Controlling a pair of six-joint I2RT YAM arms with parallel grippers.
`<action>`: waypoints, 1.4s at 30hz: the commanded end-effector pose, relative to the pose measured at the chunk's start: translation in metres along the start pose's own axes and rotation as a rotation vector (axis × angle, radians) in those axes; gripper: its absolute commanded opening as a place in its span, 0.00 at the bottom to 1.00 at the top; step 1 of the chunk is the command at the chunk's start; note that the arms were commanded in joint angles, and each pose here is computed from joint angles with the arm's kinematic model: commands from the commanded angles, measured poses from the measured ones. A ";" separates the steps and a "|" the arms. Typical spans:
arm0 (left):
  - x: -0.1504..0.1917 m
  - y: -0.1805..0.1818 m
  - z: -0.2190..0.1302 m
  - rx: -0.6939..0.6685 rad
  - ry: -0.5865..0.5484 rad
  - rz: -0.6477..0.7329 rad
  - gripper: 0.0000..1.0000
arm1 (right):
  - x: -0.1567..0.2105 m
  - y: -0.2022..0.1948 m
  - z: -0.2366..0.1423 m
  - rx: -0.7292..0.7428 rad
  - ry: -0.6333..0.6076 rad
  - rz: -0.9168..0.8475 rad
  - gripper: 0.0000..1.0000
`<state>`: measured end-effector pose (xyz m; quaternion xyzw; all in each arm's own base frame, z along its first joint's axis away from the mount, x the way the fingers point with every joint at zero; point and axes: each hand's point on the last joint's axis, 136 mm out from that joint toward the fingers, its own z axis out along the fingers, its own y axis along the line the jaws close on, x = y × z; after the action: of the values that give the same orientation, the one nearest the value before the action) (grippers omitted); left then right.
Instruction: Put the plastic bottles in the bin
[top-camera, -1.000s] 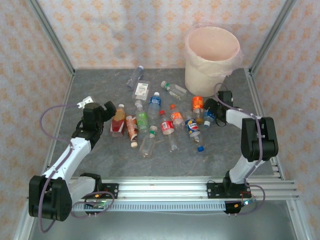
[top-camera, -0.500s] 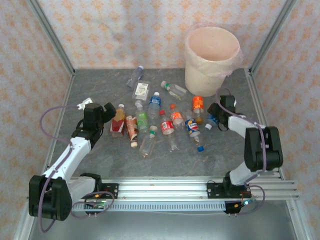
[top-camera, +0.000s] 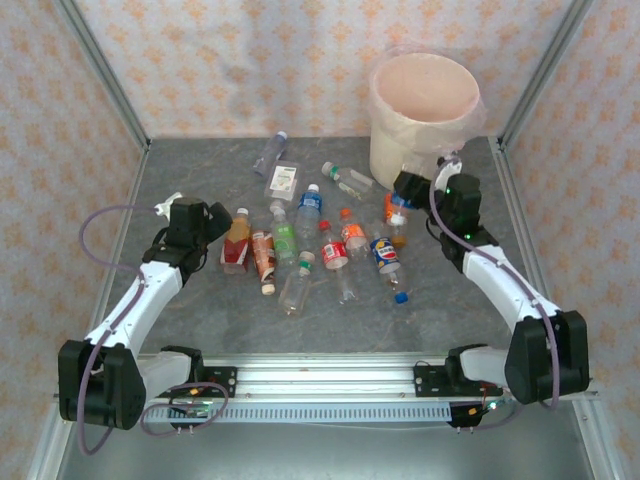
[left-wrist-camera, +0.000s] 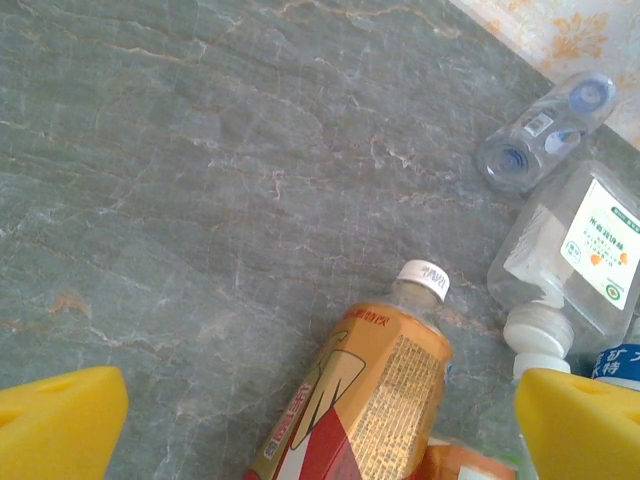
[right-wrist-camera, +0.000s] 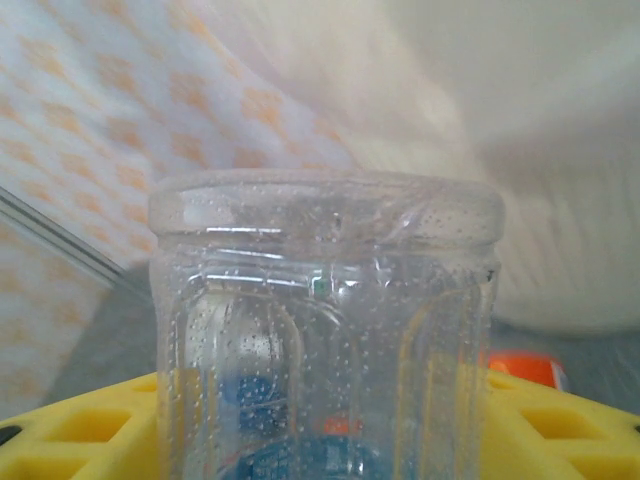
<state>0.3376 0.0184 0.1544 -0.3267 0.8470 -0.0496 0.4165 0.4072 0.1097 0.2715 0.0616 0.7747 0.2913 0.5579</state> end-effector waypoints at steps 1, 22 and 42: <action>0.002 0.002 -0.009 -0.010 0.015 -0.006 1.00 | -0.089 0.063 -0.013 -0.172 -0.200 -0.063 0.64; 0.018 0.018 -0.019 -0.047 0.062 -0.026 1.00 | -0.200 -0.007 0.145 0.323 -0.198 -0.290 0.67; 0.066 0.020 -0.013 0.012 0.232 0.002 1.00 | -0.156 0.045 0.171 0.010 0.114 -0.112 0.78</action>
<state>0.2933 0.0021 0.1128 -0.3286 0.8829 -0.0743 0.3270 0.6224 0.1436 0.3891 0.0052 0.7966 0.2469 0.5518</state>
